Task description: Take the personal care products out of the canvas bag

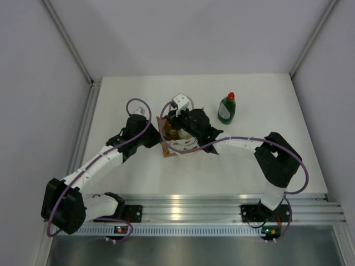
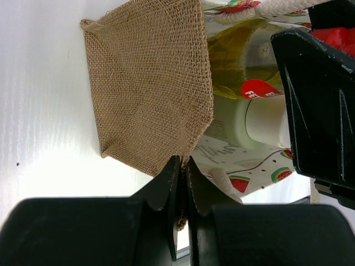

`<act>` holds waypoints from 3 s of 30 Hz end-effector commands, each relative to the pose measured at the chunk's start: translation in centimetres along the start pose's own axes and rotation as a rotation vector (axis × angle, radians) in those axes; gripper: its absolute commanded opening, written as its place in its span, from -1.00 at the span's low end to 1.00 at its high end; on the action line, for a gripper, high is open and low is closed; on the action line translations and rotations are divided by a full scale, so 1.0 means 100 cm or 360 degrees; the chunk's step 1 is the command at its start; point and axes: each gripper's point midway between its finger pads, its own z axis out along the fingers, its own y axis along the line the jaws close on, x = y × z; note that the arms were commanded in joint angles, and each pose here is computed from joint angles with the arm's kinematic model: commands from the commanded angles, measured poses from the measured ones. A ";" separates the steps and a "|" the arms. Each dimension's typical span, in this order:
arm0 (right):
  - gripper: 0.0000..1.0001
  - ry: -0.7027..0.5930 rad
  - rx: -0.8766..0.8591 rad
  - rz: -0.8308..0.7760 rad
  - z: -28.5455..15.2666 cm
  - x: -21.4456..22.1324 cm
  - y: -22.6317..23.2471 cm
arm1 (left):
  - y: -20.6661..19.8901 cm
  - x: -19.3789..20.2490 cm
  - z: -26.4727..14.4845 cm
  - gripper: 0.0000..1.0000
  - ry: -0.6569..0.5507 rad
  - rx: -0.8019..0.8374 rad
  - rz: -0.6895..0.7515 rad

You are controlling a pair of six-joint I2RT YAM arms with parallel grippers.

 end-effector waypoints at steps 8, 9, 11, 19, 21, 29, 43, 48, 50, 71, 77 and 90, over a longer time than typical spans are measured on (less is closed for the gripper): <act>-1.00 -0.0450 -0.0039 0.0013 -0.028 -0.131 0.007 | -0.009 -0.004 -0.004 -0.85 -0.0025 0.0057 -0.0005; -1.00 -0.0467 -0.0041 0.0014 -0.032 -0.137 0.007 | -0.010 -0.004 -0.004 -0.85 -0.0025 0.0060 -0.0004; -1.00 -0.0486 -0.0037 0.0014 -0.035 -0.145 0.006 | -0.011 -0.005 -0.004 -0.85 -0.0026 0.0062 -0.0006; -1.00 -0.0587 -0.0034 -0.0013 -0.047 -0.189 0.003 | -0.010 -0.006 -0.005 -0.84 -0.0040 0.0060 -0.0003; -1.00 -0.0582 -0.0041 -0.0017 -0.050 -0.197 0.003 | -0.010 -0.006 -0.006 -0.84 -0.0040 0.0060 -0.0003; -1.00 -0.0632 -0.0013 -0.0012 -0.067 -0.252 -0.003 | -0.008 -0.007 -0.007 -0.84 -0.0057 0.0053 0.0008; -1.00 -0.0720 0.0101 0.0027 -0.118 -0.299 -0.043 | -0.012 -0.009 -0.011 -0.84 -0.0072 0.0078 0.0018; -1.00 -0.0739 0.0247 0.0090 -0.142 -0.306 -0.076 | -0.012 -0.009 -0.013 -0.83 -0.0076 0.0084 0.0015; -1.00 -0.0731 0.0328 0.0141 -0.152 -0.306 -0.096 | -0.013 -0.009 -0.014 -0.83 -0.0072 0.0094 0.0018; -1.00 -0.0520 0.1216 0.0214 -0.246 -0.201 -0.260 | -0.015 -0.009 -0.011 -0.84 -0.0057 0.0096 0.0018; -1.00 -0.0600 0.1362 0.0229 -0.258 -0.172 -0.293 | -0.017 -0.009 -0.012 -0.84 -0.0055 0.0105 0.0024; -1.00 -0.0618 0.1331 0.0046 -0.224 -0.127 -0.334 | -0.018 -0.008 -0.014 -0.84 -0.0051 0.0117 0.0046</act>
